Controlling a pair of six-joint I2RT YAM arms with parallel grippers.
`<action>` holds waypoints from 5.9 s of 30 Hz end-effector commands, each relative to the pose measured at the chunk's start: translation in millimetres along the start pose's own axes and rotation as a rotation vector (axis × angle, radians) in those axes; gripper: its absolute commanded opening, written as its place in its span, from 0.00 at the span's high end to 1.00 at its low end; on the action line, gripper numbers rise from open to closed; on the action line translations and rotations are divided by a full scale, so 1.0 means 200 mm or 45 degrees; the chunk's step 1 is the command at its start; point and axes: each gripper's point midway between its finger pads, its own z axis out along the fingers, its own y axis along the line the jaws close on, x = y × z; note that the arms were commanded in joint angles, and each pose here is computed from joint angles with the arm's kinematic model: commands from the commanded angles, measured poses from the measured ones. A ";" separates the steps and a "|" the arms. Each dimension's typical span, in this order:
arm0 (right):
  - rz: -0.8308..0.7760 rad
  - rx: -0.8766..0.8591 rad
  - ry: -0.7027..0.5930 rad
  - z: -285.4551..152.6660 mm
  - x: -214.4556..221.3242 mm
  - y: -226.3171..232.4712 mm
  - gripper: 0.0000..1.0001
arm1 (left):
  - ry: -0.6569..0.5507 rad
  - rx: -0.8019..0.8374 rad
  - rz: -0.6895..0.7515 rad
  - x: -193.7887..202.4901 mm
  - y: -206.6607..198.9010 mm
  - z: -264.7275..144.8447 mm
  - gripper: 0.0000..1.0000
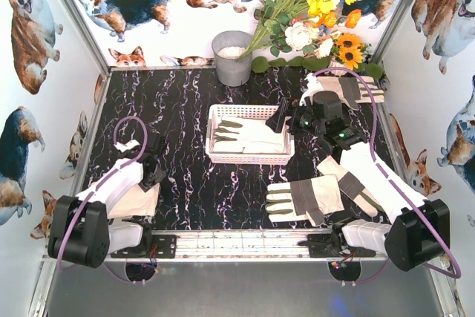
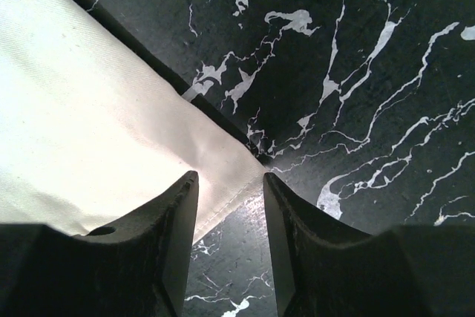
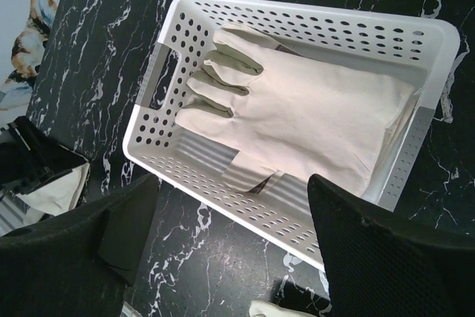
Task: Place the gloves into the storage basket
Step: Pick up the glove from the center of the board, then turn over the glove at the center of the board, then adjust the glove at the center of the board.
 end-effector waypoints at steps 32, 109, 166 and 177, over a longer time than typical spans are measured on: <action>0.033 -0.096 -0.033 0.05 -0.07 0.08 0.17 | -0.337 0.806 0.007 -0.53 -0.71 -0.87 1.00; 0.341 0.175 0.376 -0.07 0.45 -0.14 0.17 | -0.258 0.399 0.399 -0.35 -0.47 -0.15 0.50; 0.395 0.449 0.535 -0.14 0.69 -0.34 0.34 | -0.090 0.721 0.248 -0.14 -0.45 -0.17 0.41; 0.106 0.266 0.684 -0.21 0.80 -0.18 0.37 | -0.206 0.751 0.277 -0.22 -0.38 -0.35 0.32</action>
